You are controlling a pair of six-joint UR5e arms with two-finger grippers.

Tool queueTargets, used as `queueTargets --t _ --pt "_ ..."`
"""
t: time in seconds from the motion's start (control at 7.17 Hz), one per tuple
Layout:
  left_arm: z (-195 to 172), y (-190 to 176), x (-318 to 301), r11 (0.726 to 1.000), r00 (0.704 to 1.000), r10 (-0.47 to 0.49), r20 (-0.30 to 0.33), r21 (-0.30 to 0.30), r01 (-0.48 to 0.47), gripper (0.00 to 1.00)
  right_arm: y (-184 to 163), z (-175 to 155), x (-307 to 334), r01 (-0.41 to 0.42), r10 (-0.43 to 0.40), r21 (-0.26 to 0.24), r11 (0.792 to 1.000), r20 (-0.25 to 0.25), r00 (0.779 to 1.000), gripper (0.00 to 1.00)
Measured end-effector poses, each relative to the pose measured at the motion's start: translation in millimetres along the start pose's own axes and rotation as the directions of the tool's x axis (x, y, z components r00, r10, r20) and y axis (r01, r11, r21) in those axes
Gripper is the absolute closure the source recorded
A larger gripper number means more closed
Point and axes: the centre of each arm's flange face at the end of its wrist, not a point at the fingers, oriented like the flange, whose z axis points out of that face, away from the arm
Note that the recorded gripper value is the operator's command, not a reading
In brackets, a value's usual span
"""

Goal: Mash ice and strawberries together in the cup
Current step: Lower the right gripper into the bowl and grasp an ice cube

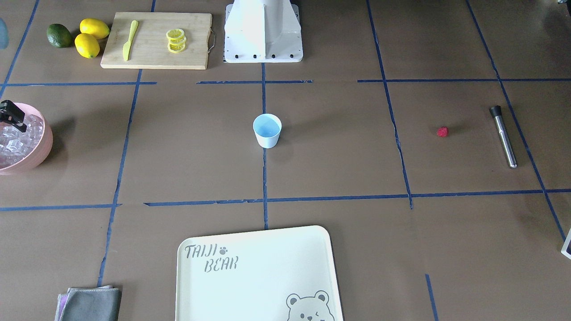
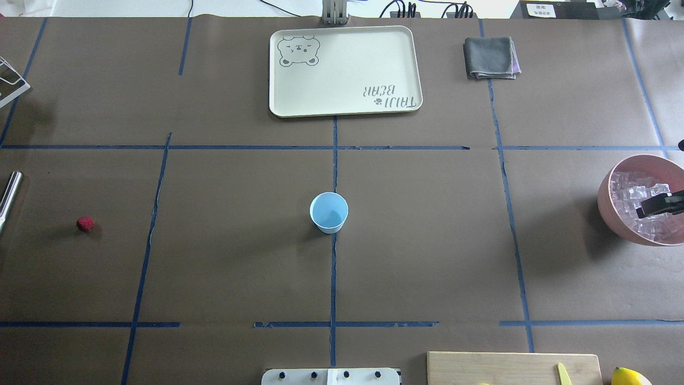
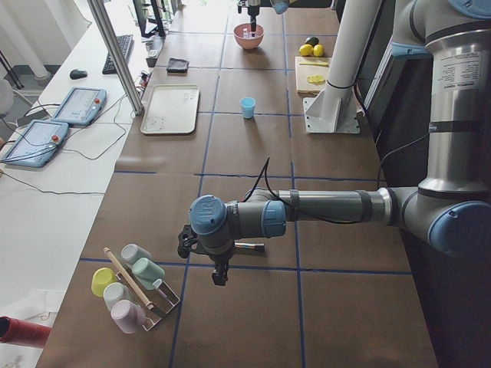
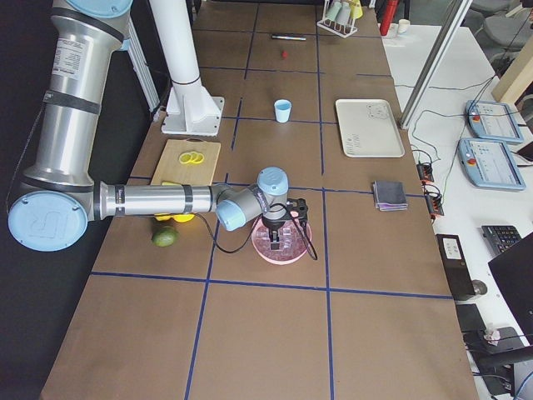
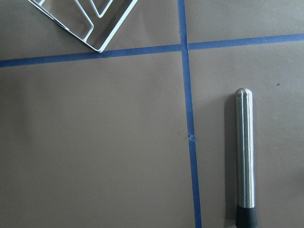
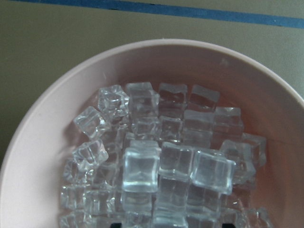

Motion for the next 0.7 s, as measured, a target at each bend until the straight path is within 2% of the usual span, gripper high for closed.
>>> queueTargets --t 0.14,0.28,0.7 --pt "-1.0 0.3 -0.5 1.0 1.0 -0.001 0.0 0.002 0.001 0.0 0.5 -0.3 -0.5 -0.001 0.001 -0.004 1.0 0.007 1.0 0.89" --pt "-2.6 0.2 -0.9 1.0 1.0 -0.002 0.0 0.006 0.002 0.0 1.2 -1.2 -1.8 0.0 0.0 -0.008 1.0 0.017 1.0 1.0" --pt "-4.9 -1.3 0.0 1.0 1.0 -0.001 0.001 0.01 0.001 0.0 1.8 -4.9 -3.9 0.002 -0.002 -0.008 1.0 0.029 1.0 1.0"
